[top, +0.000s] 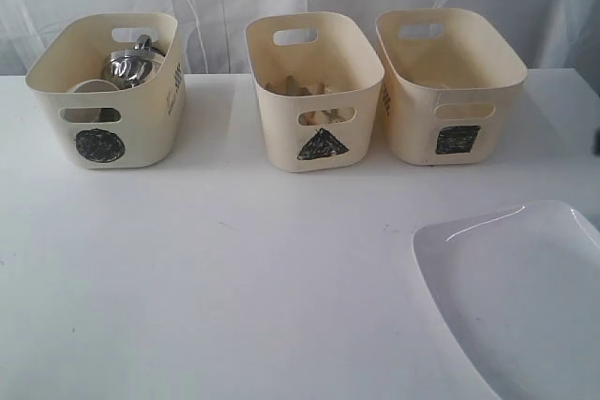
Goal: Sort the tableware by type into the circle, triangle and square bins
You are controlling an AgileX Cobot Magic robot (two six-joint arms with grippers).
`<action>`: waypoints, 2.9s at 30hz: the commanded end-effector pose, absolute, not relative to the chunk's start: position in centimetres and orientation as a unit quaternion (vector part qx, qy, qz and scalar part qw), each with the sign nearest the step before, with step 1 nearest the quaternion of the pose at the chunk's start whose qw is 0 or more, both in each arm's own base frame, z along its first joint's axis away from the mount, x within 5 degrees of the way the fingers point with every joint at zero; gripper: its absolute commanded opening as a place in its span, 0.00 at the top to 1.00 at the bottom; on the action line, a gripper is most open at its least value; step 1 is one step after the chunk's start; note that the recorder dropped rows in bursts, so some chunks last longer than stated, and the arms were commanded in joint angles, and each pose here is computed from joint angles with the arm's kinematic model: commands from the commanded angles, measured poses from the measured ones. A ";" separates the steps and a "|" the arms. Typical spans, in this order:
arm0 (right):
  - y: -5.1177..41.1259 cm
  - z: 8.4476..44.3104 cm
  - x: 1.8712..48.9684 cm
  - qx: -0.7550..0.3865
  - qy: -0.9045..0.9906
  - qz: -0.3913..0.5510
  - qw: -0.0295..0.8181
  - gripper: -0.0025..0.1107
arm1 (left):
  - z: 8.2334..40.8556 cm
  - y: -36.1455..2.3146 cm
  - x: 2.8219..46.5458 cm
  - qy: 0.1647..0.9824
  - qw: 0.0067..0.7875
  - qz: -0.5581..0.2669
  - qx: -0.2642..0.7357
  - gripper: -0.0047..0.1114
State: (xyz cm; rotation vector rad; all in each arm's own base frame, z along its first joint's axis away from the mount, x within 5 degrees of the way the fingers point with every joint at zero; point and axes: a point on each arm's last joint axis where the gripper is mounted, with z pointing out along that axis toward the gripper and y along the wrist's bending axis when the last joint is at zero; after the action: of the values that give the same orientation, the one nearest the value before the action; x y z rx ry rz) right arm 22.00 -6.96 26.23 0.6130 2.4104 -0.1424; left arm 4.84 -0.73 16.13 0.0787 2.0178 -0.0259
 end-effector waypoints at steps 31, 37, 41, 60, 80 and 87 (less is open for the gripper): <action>-10.7 19.9 14.6 0.388 0.899 0.003 0.202 0.38 | 15.7 -0.8 4.8 0.851 0.523 -0.018 0.034 0.96; -11.4 17.8 15.4 0.393 0.904 0.009 0.166 0.38 | 15.7 -0.8 4.8 0.851 0.523 -0.018 0.034 0.96; -11.6 16.0 16.0 0.349 0.928 0.027 0.130 0.38 | 15.7 -0.8 4.8 0.851 0.523 -0.018 0.034 0.96; -11.4 13.4 18.3 0.217 0.957 0.093 0.168 0.57 | 15.7 -0.8 4.8 0.851 0.523 -0.018 0.034 0.96; -12.7 9.3 18.7 0.299 0.940 0.060 0.154 0.84 | 15.7 -0.8 4.8 0.851 0.523 -0.018 0.034 0.96; -12.7 8.9 19.1 0.258 0.949 0.062 0.169 0.84 | 15.7 -0.8 4.8 0.851 0.523 -0.018 0.034 0.96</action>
State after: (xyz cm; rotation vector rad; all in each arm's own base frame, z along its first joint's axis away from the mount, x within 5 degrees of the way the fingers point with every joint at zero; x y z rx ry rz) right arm 20.04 -13.41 10.93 0.7763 2.5953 0.1249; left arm 4.84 -0.73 16.13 0.0787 2.0178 -0.0259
